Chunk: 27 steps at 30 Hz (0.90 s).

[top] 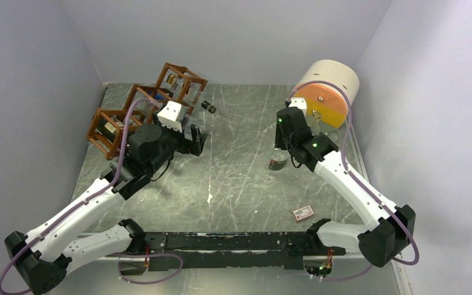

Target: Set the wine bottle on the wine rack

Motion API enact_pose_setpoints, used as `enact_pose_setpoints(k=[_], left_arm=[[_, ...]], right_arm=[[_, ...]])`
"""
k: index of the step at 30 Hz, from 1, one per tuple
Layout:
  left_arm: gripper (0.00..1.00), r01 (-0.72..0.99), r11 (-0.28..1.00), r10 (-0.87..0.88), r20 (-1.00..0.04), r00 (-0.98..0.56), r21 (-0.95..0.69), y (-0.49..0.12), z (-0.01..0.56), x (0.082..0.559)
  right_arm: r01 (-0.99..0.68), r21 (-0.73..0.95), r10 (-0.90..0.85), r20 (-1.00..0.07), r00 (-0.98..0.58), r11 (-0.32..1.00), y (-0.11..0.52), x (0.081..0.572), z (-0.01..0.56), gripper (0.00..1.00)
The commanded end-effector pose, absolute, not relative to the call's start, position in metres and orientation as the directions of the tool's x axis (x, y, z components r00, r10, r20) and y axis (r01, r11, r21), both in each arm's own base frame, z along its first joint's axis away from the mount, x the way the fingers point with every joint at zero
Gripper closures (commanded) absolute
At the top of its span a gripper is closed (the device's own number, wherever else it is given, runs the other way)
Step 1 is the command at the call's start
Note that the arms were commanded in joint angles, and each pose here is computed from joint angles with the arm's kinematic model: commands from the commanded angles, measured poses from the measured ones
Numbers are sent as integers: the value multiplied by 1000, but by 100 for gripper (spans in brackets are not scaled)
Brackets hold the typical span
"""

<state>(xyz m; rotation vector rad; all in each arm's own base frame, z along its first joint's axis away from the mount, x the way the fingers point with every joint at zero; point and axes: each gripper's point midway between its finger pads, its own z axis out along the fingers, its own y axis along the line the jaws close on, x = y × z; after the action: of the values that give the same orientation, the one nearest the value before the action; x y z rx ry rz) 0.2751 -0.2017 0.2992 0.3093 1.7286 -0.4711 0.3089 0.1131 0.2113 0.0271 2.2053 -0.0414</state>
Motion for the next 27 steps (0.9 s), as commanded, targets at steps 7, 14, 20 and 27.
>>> enact_pose_setpoints(k=[7, 14, 20, 27], left_arm=[[2, 341, 902, -186, -950, -249, -266, -189, 319, 307], [2, 325, 893, -212, -928, -308, -312, -197, 314, 326], [4, 372, 846, -232, -893, -386, -381, -223, 303, 336], [5, 395, 827, -252, -892, -376, -400, -232, 329, 344]], right_arm=[[-300, 264, 183, -944, -273, 916, 207, 369, 311, 100], [-358, 259, 193, -959, -209, 897, 208, 359, 277, 100], [-338, 253, 166, -950, -264, 907, 189, 330, 233, 100], [-359, 314, 189, -920, -342, 879, 179, 290, 194, 100]])
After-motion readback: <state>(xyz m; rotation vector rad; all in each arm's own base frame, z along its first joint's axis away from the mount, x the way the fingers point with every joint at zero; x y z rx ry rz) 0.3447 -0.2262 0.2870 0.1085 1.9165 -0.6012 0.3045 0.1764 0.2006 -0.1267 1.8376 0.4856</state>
